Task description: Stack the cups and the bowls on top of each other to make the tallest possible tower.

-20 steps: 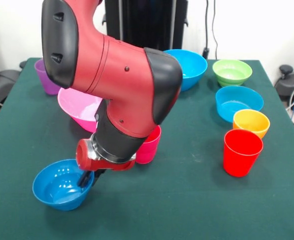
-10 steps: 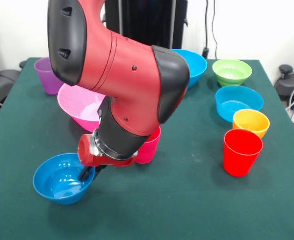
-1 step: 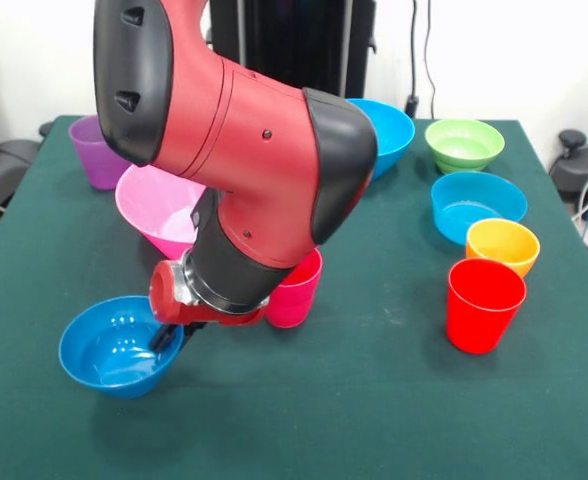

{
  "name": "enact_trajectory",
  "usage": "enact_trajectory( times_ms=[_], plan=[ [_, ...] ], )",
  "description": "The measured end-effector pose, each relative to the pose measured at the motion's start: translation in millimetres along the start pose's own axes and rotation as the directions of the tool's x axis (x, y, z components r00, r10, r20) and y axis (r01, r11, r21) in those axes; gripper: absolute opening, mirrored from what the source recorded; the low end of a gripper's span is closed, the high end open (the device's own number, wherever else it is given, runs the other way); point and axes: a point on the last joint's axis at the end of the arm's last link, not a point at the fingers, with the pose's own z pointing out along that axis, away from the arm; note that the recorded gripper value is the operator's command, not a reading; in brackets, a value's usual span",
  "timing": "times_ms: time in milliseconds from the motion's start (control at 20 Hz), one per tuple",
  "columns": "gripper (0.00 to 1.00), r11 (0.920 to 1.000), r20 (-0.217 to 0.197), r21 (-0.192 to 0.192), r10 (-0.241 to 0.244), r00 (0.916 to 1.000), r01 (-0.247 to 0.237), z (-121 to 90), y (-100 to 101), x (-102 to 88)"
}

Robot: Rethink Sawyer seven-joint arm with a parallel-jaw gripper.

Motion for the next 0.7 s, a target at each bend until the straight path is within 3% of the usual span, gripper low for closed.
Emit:
enact_trajectory(
  times_ms=[300,700],
  plan=[
    [0.0,0.9999,-0.037,0.011,0.006,0.9993,-0.006,-1.0,-8.4,5.1],
    [0.0,0.9997,-0.035,0.021,0.01,0.9993,-0.009,-1.6,-12.8,3.8]
  ],
)
